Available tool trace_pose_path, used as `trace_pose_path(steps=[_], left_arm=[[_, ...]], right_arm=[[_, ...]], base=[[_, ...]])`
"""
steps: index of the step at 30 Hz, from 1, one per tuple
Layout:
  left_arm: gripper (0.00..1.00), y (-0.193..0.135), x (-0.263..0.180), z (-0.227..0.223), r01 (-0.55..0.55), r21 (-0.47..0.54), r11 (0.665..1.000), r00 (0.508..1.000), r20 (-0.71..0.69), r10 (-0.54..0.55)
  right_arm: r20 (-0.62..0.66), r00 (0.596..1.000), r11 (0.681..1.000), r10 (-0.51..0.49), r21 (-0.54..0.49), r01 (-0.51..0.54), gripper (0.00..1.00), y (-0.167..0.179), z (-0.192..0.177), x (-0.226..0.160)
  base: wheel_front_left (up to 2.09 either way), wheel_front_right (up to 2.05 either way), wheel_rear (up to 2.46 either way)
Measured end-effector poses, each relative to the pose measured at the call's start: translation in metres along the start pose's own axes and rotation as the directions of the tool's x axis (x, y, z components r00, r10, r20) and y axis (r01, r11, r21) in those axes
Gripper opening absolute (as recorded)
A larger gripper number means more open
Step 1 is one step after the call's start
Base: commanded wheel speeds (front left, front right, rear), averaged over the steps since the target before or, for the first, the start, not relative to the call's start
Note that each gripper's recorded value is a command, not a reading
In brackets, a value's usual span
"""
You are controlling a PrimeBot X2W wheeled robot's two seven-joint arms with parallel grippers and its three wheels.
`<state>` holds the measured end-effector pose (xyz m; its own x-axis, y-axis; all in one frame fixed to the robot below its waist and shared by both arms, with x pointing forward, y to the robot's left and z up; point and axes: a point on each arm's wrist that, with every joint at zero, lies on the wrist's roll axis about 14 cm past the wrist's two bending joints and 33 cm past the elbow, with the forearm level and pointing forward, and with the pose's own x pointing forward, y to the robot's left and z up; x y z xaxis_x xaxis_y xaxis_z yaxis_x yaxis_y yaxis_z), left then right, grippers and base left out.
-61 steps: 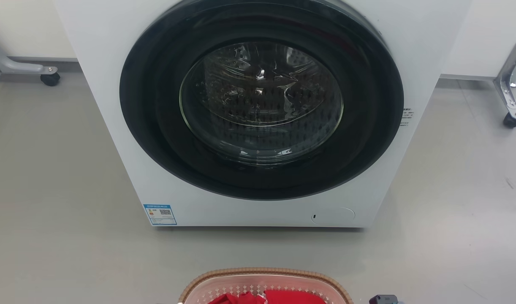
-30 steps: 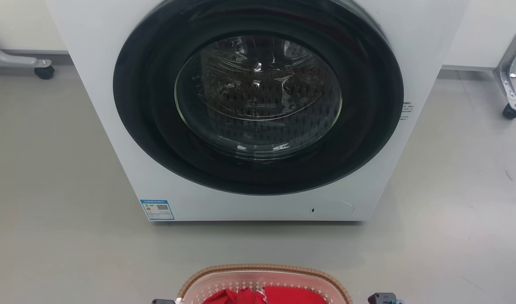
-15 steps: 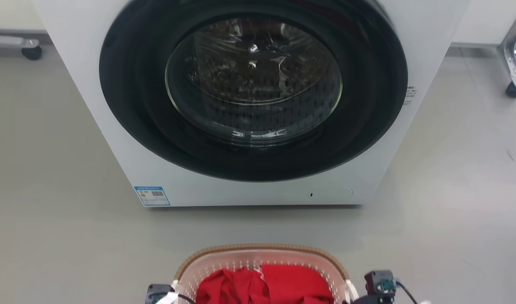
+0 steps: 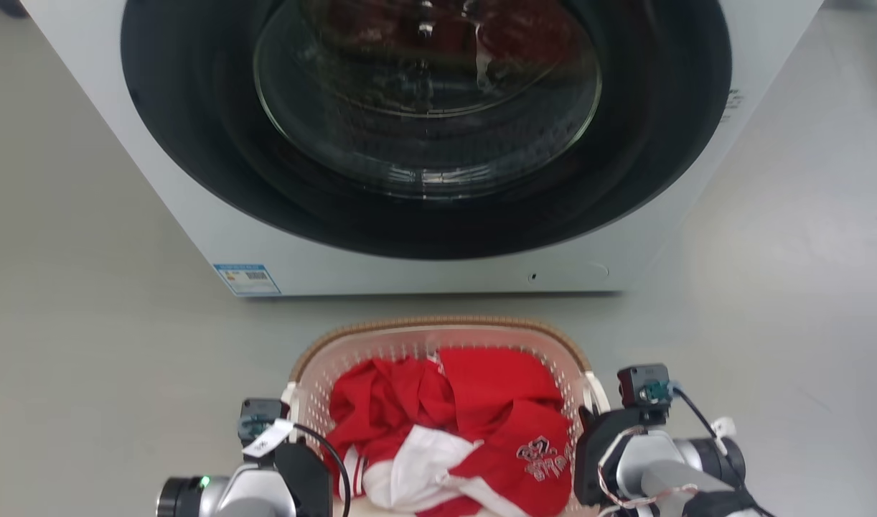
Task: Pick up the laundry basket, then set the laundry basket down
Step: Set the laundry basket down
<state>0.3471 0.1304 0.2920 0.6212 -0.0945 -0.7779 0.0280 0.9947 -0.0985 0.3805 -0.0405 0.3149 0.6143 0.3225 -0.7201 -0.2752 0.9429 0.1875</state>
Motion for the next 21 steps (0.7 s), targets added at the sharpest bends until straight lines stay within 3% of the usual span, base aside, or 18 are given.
trace_pose_path(steps=[9,21], left_arm=[[0.00,0.007,0.028,0.021,-0.011,0.004,1.000,1.000,0.008,0.011],[0.00,0.010,0.069,0.011,-0.022,0.009,1.000,0.999,-0.048,0.022]], right_arm=[[0.013,1.000,1.000,0.007,-0.027,-0.006,0.00,-0.008,0.021,0.031],[-0.033,0.999,1.000,0.008,-0.017,-0.008,0.00,-0.022,0.016,0.077]], base=[[0.00,0.00,0.00],[0.00,0.00,0.00]])
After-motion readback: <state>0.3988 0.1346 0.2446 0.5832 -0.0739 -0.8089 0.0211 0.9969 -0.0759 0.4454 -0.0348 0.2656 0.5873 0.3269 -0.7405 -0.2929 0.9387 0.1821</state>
